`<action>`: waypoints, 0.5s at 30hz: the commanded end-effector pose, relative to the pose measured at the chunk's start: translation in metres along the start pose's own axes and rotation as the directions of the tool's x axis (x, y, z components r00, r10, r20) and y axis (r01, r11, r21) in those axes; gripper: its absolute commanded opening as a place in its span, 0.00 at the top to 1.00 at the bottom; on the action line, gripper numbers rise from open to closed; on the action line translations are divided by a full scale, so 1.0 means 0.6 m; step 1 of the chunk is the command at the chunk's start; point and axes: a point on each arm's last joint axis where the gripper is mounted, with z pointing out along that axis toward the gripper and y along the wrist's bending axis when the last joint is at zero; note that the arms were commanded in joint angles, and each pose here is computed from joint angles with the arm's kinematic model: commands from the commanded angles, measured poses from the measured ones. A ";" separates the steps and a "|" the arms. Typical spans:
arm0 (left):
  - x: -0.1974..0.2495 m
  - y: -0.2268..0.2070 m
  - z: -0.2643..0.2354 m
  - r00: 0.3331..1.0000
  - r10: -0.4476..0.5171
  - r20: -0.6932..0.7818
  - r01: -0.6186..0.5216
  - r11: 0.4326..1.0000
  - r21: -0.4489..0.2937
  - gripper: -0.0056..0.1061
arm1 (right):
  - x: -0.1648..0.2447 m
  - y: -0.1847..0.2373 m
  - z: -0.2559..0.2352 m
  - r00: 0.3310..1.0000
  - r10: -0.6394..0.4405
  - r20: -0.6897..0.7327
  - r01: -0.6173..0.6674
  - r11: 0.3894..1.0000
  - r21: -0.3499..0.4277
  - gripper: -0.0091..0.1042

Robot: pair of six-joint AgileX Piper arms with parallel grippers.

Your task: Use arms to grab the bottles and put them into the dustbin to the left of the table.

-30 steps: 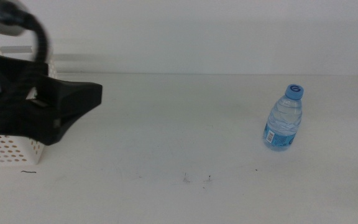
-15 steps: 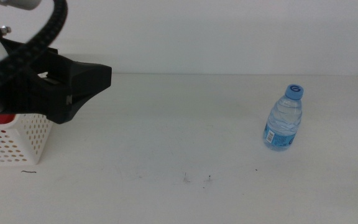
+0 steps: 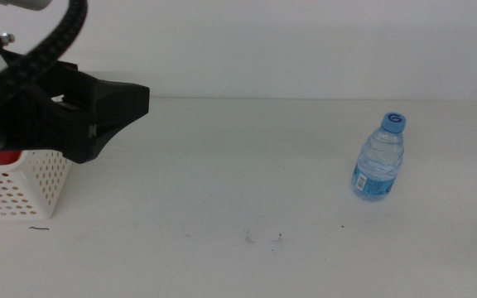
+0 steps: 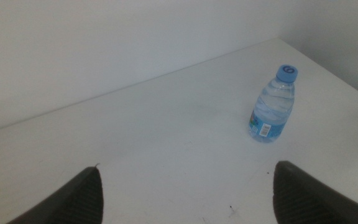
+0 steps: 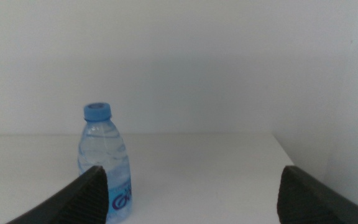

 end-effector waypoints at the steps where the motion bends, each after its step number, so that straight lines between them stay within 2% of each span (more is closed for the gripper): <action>1: -0.005 0.000 -0.001 1.000 -0.006 0.018 0.006 1.000 0.002 0.11 | 0.000 -0.001 0.011 1.000 -0.005 -0.010 0.005 1.000 0.010 0.10; 3: -0.005 0.000 -0.001 1.000 -0.006 0.018 0.006 1.000 0.002 0.11 | -0.002 -0.002 0.022 1.000 -0.003 -0.016 0.003 1.000 0.012 0.10; 7: -0.005 0.001 -0.001 1.000 0.012 0.016 -0.012 1.000 -0.010 0.11 | 0.010 -0.002 0.047 0.989 0.093 -0.117 -0.090 0.996 0.025 0.10; 11: -0.005 0.001 -0.001 1.000 0.011 0.016 -0.011 1.000 -0.010 0.11 | 0.023 0.001 0.068 0.980 0.038 -0.193 -0.039 0.999 0.000 0.10; 13: -0.005 0.001 -0.001 1.000 0.011 0.016 -0.011 1.000 -0.010 0.11 | 0.023 0.011 0.080 0.983 -0.028 -0.180 0.015 0.997 -0.077 0.10; 15: -0.005 0.001 -0.001 1.000 0.011 0.016 -0.011 1.000 -0.010 0.11 | 0.028 0.025 0.090 0.977 -0.118 -0.178 0.084 0.979 -0.188 0.10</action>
